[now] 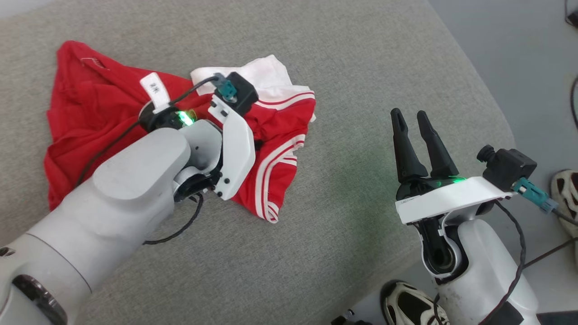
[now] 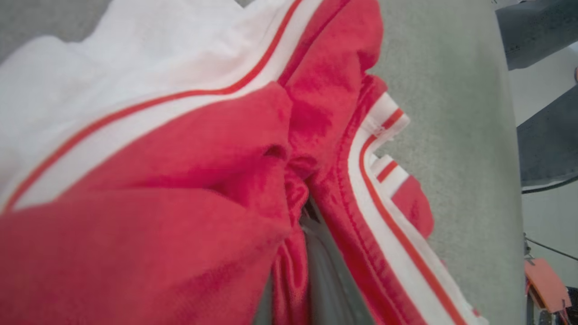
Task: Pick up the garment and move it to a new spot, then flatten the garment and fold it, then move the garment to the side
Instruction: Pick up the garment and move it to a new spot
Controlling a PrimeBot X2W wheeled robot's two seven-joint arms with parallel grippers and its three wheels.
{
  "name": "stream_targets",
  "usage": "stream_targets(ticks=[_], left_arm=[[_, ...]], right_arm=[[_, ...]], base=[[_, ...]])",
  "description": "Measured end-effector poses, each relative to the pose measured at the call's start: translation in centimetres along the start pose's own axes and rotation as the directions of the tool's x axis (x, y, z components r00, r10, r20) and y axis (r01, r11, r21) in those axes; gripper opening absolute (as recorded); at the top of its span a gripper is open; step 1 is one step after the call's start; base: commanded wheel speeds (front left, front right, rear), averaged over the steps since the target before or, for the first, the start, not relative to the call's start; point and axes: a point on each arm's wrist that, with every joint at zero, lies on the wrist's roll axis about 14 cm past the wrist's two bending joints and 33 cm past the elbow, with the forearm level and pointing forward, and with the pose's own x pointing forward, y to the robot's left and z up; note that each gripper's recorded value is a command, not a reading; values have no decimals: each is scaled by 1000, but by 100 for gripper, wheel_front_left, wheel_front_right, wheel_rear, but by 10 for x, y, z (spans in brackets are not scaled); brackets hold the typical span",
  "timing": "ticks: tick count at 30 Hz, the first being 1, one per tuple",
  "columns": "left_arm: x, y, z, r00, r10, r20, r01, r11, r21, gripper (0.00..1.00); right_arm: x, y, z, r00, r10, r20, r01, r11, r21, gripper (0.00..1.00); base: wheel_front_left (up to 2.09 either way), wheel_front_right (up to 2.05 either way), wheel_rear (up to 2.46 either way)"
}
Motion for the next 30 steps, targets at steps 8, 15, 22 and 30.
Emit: stream_targets(ticks=[8, 15, 22, 30], left_arm=[[2, 3, -2, 1000, 5, -29, -2, 996, 89, 81], [-23, 5, 15, 994, 38, 102, -47, 994, 95, 100], [-77, 1, 65, 908, 64, 414, -46, 997, -54, 100], [-140, 40, -7, 792, 352, 499, -182, 916, -358, 100]], right_arm=[[1, -6, -1, 1000, -21, -3, 21, 1000, 1, 100], [7, 8, -6, 1000, 28, -9, -28, 999, -20, 100], [15, 34, -12, 994, 109, -14, -110, 992, -56, 100], [18, 68, -27, 974, 218, -55, -223, 970, -99, 100]], base=[[0, 0, 0], [0, 0, 0], [0, 0, 0], [0, 0, 0]])
